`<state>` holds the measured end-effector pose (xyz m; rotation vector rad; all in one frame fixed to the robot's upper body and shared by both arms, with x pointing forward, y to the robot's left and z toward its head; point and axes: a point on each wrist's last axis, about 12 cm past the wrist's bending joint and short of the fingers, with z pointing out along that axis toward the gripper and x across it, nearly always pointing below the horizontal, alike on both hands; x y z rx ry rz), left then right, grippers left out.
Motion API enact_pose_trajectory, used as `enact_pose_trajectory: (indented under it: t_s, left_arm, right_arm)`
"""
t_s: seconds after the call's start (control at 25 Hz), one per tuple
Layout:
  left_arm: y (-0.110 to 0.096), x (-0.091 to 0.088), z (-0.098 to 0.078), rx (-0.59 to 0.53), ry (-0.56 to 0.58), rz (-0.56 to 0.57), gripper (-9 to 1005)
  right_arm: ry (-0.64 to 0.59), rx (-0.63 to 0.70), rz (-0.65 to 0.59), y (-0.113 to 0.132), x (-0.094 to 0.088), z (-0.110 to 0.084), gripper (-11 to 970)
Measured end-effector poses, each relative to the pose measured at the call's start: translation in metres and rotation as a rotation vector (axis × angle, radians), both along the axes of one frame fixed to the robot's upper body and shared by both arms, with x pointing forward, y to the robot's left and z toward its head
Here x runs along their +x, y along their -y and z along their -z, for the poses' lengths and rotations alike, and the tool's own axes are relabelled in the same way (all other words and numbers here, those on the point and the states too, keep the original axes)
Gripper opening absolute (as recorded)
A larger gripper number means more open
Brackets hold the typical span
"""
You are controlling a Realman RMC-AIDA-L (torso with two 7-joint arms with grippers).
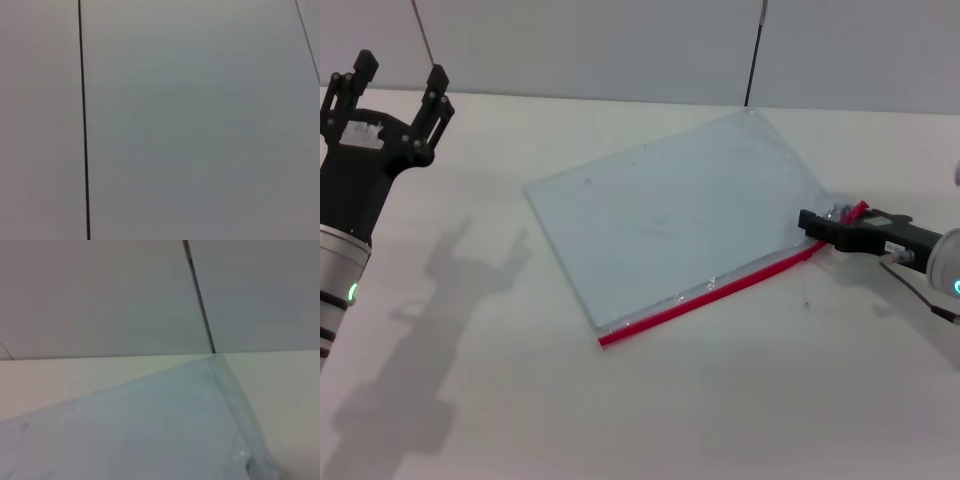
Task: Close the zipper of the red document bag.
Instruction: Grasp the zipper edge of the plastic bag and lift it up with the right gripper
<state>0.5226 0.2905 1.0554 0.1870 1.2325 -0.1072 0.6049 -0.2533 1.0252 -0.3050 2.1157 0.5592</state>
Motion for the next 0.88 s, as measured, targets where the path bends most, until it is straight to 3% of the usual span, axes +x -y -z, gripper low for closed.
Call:
enact_pose_trajectory:
  t_s: [0.24, 0.88]
  left_arm:
    - [0.0003, 0.0005, -0.0003, 0.0, 0.001, 0.001, 777]
    - [0.0002, 0.0003, -0.0002, 0.0, 0.001, 0.001, 778]
  right_arm:
    - [-0.002, 0.007, -0.005, -0.0049, 0.0026, -0.0018, 767]
    - [-0.02, 0.02, 0.011, -0.004, 0.0029, -0.0015, 270]
